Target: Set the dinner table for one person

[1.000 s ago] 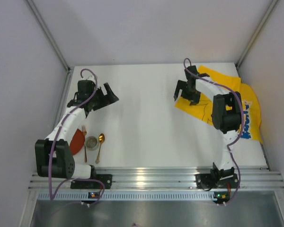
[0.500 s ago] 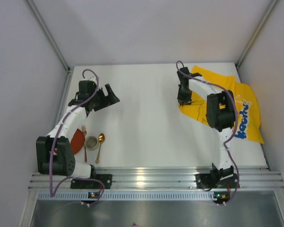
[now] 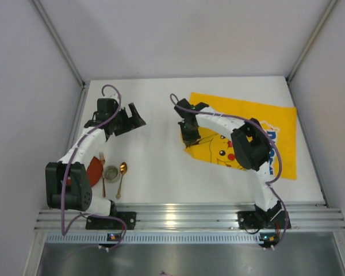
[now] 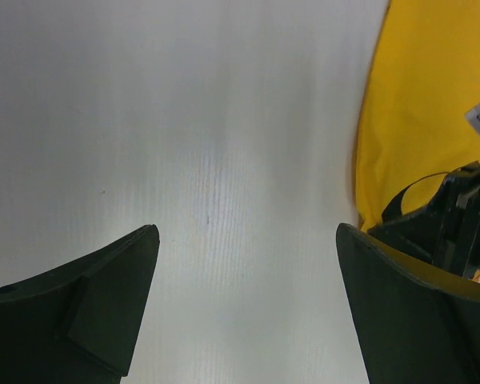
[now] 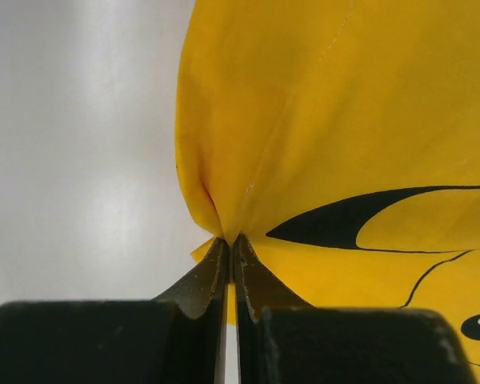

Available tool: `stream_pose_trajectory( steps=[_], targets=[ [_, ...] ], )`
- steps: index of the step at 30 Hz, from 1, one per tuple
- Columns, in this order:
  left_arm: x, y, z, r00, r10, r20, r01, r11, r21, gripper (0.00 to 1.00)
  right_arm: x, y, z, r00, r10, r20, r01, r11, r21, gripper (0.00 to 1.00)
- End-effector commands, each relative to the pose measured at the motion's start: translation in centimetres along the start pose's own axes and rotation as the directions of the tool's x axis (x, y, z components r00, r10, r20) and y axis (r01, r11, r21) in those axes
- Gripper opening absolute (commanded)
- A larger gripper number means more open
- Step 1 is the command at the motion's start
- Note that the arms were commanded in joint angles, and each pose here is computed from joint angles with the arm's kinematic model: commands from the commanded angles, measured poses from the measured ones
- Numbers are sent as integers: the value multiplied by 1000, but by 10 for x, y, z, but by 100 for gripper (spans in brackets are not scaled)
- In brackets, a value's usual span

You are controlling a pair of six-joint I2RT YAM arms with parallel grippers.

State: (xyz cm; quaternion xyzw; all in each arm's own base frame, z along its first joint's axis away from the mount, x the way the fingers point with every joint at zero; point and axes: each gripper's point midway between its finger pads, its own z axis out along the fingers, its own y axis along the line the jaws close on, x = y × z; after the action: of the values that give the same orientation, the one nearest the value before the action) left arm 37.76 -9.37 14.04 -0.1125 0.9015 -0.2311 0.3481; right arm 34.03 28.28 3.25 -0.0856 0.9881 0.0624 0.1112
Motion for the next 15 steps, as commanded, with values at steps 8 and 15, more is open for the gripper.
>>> stream_pose_trajectory(
  steps=[8,15],
  targets=[
    [-15,-4,-2,999,22,37,-22,1000,3,97,5,116,-126,976,-133,171,194,885,-424,69],
    [11,-20,33,995,53,-83,-47,996,70,99,17,107,-182,935,-200,294,320,834,-450,94]
  ],
)
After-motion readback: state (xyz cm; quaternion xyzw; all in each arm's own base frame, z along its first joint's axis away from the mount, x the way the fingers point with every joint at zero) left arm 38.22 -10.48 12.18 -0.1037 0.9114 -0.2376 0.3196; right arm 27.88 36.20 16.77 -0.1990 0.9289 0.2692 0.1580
